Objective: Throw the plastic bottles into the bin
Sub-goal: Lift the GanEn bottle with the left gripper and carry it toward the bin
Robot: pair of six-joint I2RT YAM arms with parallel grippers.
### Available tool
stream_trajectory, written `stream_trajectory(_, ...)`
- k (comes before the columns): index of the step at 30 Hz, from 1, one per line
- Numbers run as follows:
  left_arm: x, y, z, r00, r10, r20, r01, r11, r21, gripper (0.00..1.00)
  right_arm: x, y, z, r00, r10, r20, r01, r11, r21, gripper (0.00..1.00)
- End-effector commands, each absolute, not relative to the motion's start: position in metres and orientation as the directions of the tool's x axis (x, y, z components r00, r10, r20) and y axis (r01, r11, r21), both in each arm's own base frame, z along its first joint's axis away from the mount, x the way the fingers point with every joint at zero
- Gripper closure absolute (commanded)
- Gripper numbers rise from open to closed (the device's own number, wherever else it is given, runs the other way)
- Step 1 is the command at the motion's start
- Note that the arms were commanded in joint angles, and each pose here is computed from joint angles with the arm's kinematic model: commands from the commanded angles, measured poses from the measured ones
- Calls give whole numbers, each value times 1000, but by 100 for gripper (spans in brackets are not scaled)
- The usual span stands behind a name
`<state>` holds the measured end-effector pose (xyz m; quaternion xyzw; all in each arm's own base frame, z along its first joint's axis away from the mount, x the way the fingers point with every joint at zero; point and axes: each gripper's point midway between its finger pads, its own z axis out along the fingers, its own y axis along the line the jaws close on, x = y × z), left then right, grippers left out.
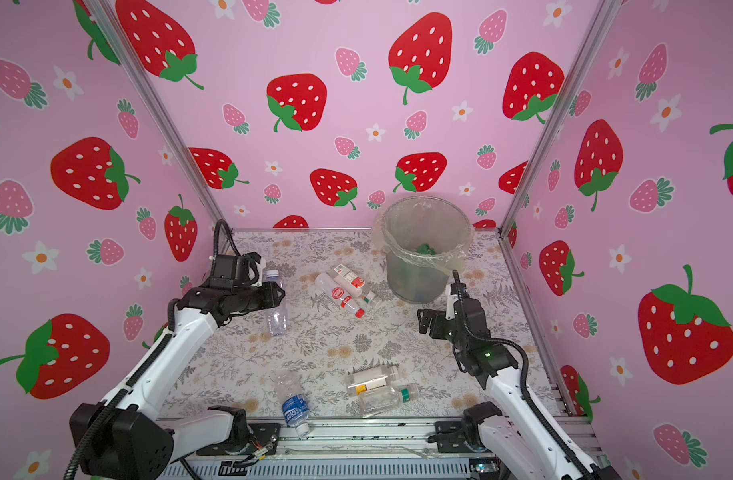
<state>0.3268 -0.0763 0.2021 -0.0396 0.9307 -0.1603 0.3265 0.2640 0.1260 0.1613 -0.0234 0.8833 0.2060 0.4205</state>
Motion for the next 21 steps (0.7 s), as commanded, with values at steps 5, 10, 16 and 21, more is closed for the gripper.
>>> stream_trajectory(5,326,-107,249,-670,-281,-688,172,842,-511,53,264,118,151,-641,135,-756,-178,931,317,1)
stream_trajectory(10,322,-131,275,-613,-249,-750,303,803,-514,54,262,114,147,-635,130,-761,-173,937,304,1)
stream_trajectory(16,325,-153,300,-518,-252,-817,405,769,-494,54,262,115,139,-656,115,-746,-172,940,296,1)
stream_trajectory(21,328,-168,323,-454,-267,-850,458,749,-479,54,262,116,145,-643,111,-758,-187,937,296,1)
